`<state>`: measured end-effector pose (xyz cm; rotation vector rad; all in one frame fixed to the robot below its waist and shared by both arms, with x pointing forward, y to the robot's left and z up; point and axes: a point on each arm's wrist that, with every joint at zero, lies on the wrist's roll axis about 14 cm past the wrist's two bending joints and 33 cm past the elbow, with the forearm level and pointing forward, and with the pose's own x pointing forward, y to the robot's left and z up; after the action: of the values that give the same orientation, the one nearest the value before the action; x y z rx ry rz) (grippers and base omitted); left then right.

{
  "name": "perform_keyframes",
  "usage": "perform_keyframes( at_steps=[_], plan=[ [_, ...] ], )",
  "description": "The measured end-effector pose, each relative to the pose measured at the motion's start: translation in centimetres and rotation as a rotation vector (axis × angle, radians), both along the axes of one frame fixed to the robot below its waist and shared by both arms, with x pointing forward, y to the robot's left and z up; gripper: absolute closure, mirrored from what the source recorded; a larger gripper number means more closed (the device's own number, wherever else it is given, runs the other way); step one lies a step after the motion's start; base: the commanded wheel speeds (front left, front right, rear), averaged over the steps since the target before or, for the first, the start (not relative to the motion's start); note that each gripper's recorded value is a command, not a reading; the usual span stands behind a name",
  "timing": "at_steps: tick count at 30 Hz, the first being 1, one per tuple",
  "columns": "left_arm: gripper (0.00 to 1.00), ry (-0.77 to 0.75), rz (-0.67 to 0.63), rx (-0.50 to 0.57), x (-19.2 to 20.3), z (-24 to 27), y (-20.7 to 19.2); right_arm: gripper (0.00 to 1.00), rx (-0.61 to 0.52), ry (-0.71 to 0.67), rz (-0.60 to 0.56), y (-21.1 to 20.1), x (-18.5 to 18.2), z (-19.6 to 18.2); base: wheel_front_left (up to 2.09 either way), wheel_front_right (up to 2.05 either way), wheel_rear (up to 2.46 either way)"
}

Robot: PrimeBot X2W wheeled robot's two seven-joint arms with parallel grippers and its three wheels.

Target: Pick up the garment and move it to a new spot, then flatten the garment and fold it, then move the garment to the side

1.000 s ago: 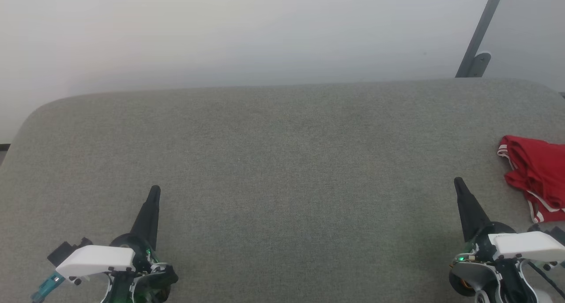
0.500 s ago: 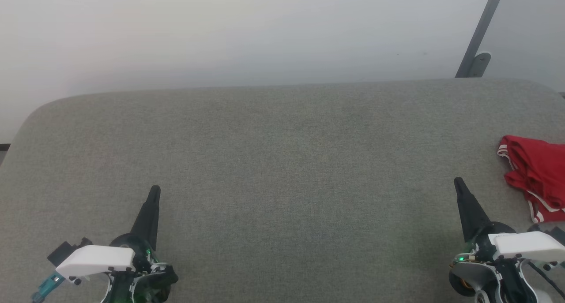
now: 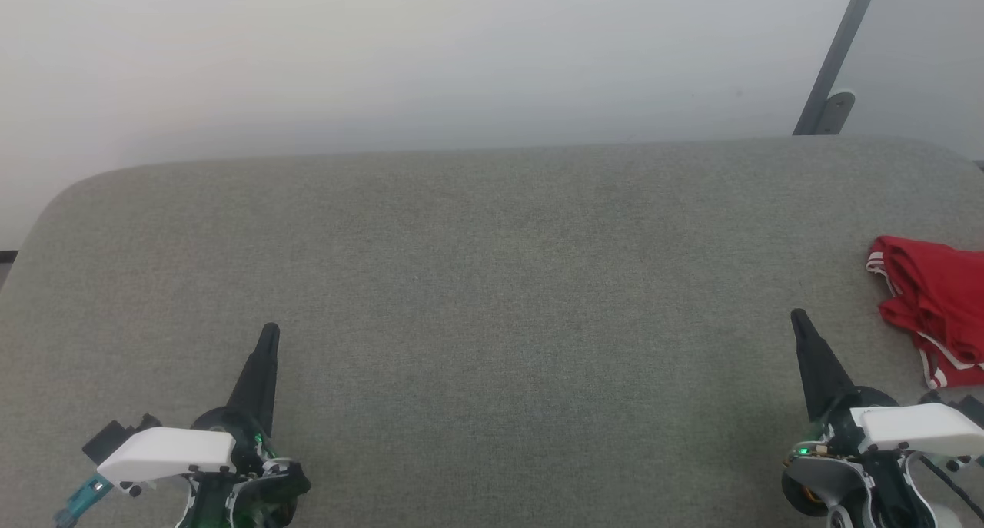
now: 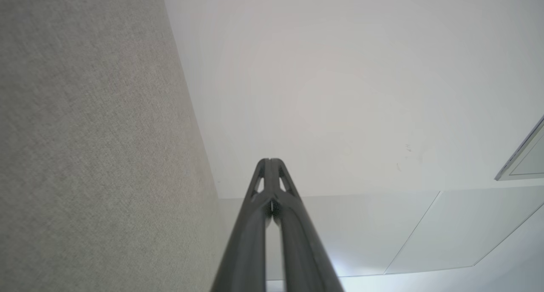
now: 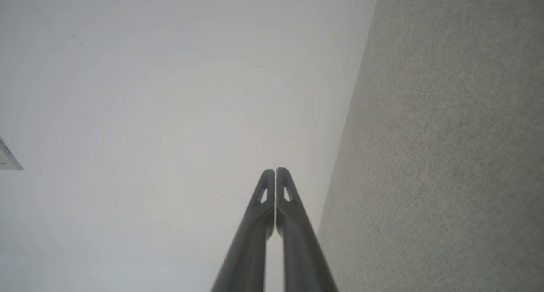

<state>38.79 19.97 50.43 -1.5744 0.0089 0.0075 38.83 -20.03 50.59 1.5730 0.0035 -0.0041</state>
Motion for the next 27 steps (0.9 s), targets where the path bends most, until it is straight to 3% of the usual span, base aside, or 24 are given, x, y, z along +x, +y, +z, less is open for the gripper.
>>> perform_keyframes(
  at_steps=[27],
  plan=[
    [1.0, 0.0, 0.0, 0.0, 0.0, 0.0, 0.0, 1.0, 0.0, 0.0, 0.0, -0.01, 0.0, 0.0, 0.0, 0.0, 0.0]
  ],
)
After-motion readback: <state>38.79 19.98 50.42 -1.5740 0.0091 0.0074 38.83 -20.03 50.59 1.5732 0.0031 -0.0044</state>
